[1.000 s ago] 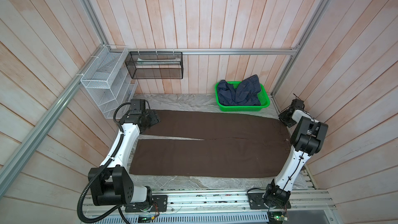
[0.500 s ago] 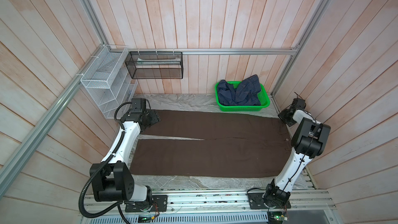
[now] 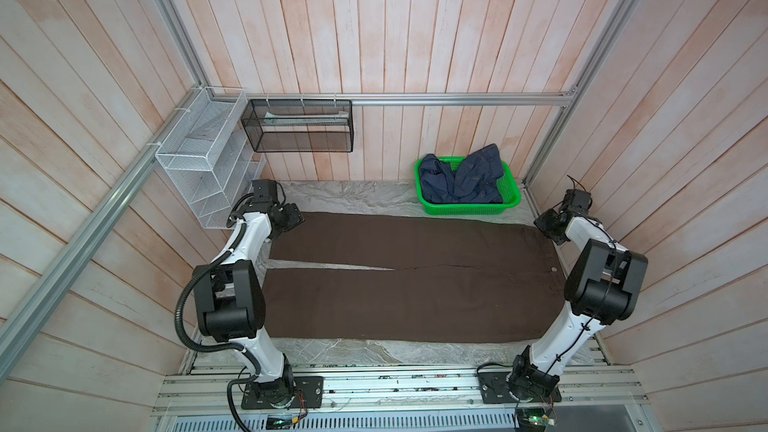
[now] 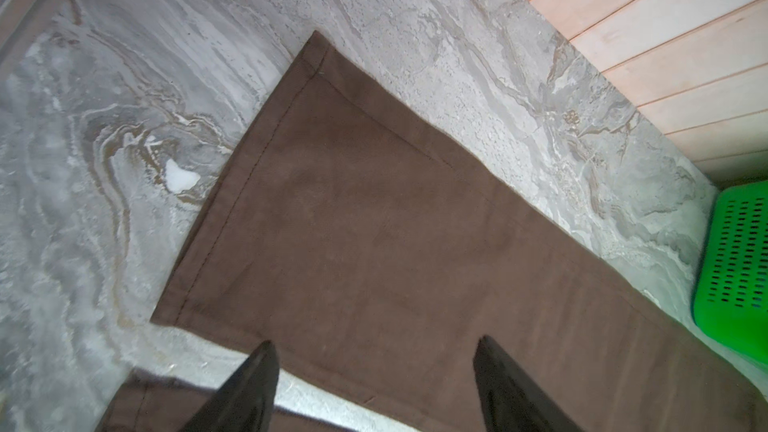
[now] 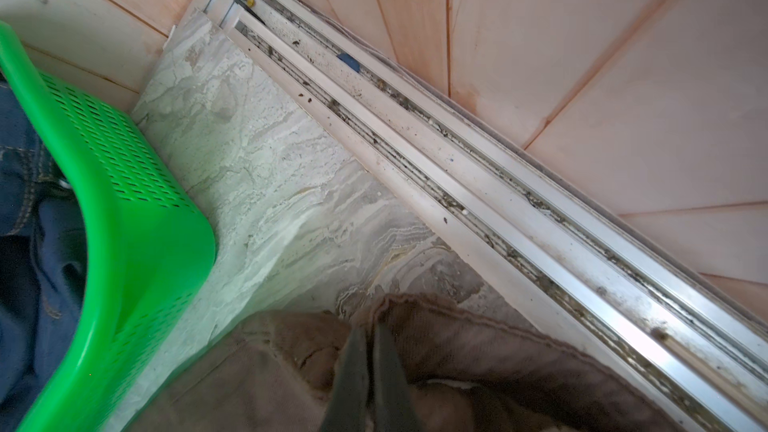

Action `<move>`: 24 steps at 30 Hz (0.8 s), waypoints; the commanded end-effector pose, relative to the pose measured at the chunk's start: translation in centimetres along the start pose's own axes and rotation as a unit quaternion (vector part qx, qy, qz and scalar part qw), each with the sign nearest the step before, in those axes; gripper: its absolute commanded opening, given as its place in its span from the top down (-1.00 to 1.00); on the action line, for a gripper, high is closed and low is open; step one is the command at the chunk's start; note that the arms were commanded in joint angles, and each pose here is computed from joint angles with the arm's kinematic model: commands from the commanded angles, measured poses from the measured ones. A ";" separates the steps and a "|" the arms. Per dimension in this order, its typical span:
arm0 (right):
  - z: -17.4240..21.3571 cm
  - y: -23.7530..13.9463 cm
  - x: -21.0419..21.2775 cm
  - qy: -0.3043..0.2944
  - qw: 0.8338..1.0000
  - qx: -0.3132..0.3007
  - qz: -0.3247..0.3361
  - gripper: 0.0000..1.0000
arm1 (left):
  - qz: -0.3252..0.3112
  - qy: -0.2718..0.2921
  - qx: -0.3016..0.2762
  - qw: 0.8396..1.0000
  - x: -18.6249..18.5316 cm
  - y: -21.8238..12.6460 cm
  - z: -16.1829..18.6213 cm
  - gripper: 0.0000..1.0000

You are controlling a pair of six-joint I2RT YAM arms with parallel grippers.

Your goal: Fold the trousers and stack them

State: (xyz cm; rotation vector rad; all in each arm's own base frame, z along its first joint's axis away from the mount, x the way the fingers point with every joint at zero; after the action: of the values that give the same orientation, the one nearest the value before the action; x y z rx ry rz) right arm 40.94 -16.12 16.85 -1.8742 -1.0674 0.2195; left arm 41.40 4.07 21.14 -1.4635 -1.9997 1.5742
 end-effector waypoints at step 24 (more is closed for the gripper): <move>2.0 -2.9 1.7 -0.028 0.999 0.001 -0.044 1.00 | -0.116 0.037 -0.036 0.992 0.7 14.1 -9.8 -0.41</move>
State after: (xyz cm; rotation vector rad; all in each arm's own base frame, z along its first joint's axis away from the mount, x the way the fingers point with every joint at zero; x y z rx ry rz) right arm 39.47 -14.07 17.91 -1.8449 -1.1407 0.2224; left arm 55.15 9.37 13.39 -1.2609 -2.1235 1.3853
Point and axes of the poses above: each gripper's point midway between its finger pads, its own y axis out along the fingers, its own x axis along the line the jaws close on, z = x × y, the point moved 9 cm from there along -y, back along the fingers, and after that the axes turned 8 degrees about -y, right-handed, at the moved point
